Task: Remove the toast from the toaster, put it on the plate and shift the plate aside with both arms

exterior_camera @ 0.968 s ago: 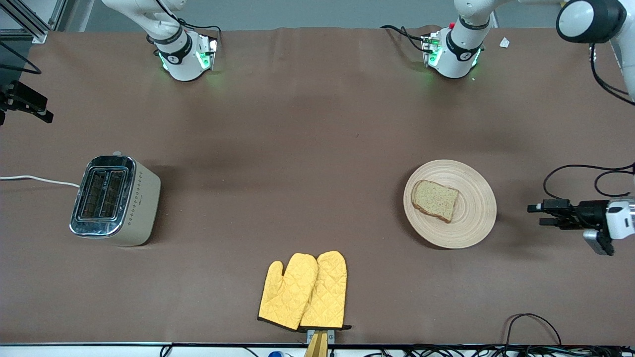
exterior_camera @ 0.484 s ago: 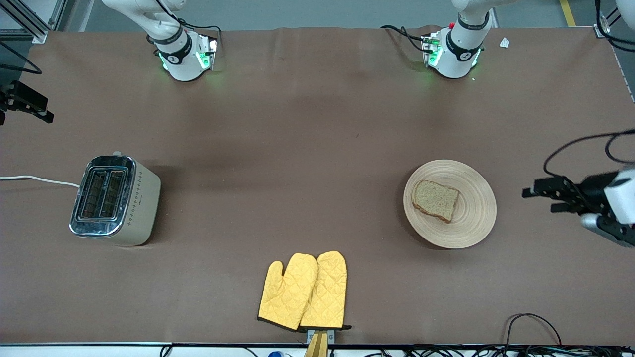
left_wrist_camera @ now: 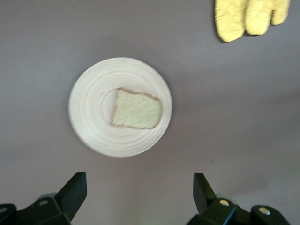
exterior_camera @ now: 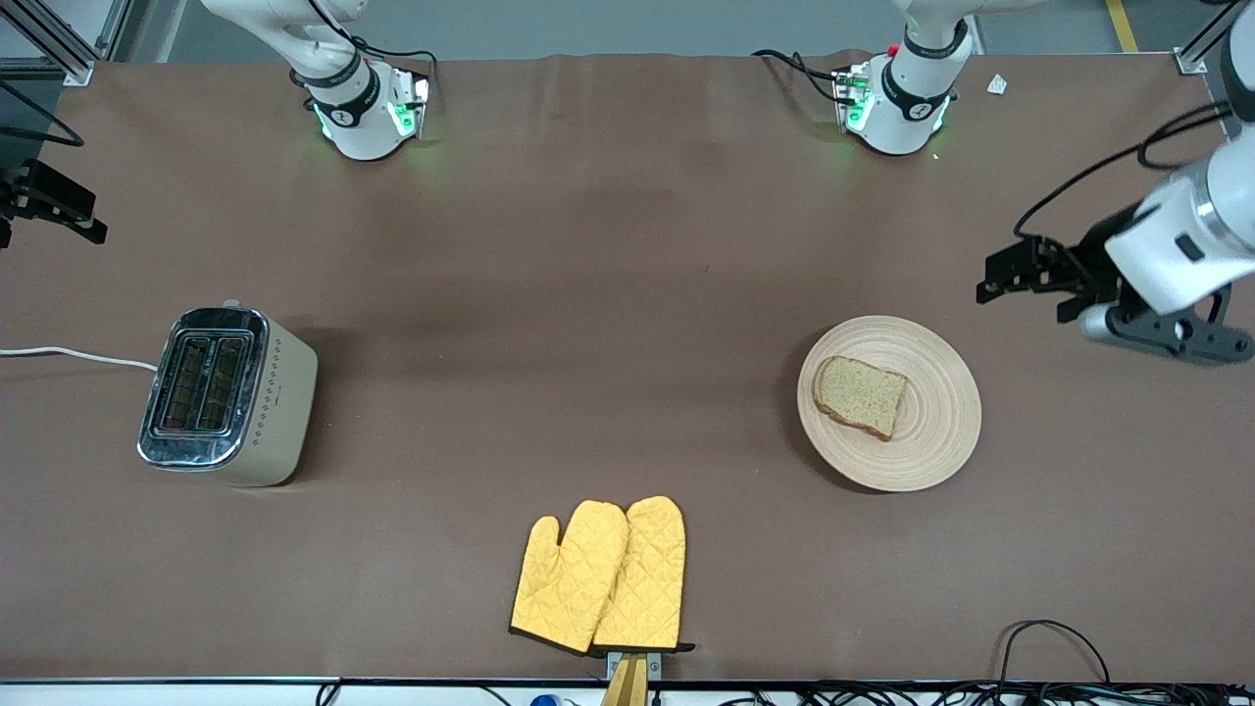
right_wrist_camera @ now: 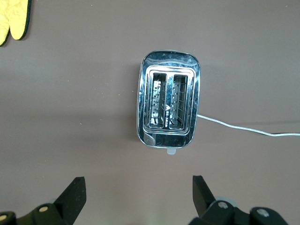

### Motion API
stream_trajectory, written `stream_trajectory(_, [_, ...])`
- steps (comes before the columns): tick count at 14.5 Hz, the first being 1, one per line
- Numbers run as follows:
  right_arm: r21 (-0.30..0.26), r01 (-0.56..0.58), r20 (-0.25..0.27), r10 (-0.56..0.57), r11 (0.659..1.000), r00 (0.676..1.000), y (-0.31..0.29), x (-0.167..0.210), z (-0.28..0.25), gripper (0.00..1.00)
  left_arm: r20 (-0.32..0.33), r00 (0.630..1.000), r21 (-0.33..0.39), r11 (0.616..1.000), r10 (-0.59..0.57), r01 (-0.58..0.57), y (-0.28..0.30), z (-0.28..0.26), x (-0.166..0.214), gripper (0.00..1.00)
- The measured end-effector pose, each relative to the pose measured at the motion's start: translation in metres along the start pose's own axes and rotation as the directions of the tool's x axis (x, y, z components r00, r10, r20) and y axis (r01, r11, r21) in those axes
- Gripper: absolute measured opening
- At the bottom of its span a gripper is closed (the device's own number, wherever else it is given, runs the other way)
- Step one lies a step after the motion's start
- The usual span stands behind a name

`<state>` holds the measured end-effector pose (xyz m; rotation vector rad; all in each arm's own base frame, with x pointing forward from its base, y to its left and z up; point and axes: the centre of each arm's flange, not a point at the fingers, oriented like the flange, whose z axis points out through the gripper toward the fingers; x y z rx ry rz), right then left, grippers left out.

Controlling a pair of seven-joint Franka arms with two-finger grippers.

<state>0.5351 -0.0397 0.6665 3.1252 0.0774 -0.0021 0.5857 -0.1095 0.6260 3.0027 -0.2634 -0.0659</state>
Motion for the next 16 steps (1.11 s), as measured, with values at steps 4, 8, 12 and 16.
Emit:
stream_trajectory(4, [0.0,-0.005,0.0,0.005,1.0,1.0,0.004,0.0,0.0,1.0,-0.072,0.997,0.069,0.997,-0.011,0.016,0.004,-0.002,-0.039,1.0])
stream_trajectory(8, [0.0,-0.006,0.002,0.006,1.0,1.0,0.004,-0.001,0.0,1.0,-0.084,0.996,0.075,0.997,-0.018,0.025,0.0,-0.002,-0.046,1.0])
stream_trajectory(12, [0.002,-0.007,0.014,0.007,1.0,1.0,0.006,-0.002,0.001,1.0,-0.101,0.995,0.106,0.994,-0.018,0.029,-0.009,-0.025,-0.039,1.0])
stream_trajectory(16, [0.003,-0.007,0.024,0.007,1.0,1.0,0.006,-0.003,0.002,1.0,-0.086,0.996,0.154,0.988,0.024,-0.01,-0.006,-0.024,-0.033,1.0])
